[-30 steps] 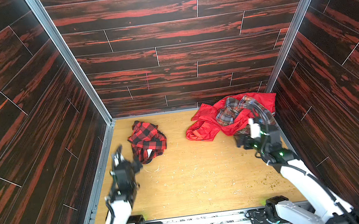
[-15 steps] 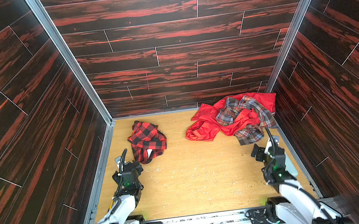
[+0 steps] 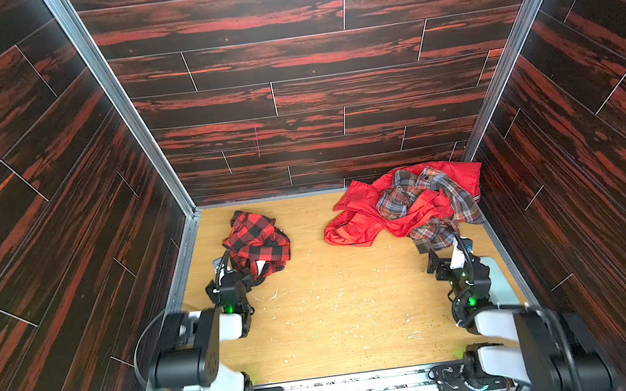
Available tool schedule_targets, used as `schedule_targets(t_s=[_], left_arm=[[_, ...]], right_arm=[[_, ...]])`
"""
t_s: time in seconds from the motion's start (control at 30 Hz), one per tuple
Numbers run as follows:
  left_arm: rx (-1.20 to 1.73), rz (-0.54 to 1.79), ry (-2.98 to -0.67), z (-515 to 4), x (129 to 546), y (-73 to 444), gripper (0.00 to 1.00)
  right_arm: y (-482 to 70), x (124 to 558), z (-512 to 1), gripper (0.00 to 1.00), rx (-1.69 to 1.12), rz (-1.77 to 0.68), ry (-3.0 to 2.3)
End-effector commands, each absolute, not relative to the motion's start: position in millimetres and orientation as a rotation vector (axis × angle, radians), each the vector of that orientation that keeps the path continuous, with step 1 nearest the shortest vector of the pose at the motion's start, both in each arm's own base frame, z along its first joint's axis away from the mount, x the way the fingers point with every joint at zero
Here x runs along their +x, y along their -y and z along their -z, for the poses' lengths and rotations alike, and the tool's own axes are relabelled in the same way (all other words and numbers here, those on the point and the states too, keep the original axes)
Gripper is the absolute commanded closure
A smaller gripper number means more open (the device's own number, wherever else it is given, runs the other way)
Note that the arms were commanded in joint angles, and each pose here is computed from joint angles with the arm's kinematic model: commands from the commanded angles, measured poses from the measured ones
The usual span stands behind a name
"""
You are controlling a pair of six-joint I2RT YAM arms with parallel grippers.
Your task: Pick out a specific cloth from the pile
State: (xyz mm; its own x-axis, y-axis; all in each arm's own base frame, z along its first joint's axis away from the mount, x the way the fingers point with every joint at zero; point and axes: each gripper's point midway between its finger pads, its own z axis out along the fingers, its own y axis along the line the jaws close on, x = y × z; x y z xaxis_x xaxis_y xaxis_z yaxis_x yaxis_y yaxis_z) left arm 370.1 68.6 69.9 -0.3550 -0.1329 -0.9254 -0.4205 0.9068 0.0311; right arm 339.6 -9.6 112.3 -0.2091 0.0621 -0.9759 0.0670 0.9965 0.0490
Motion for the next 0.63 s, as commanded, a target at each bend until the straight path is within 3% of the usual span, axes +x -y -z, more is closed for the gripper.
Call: schedule_targets(t_s=[0.0,0.23,0.6], left_arm=[[-0.419,-0.315,-1.879,-99,384,-71,0.01],[-0.418,-0.319,-1.872,-99,384,-71,0.01],[-0.409,-0.315,-1.873,-99,384,-70,0.01]], right_arm=[[2,363,-145,0.01,0.011,0.002,-1.655],[10,390,-113,0.01,0.030,-0.041,-1.784],[18,392,-113,0.01,0.066,-0.057,-1.783]])
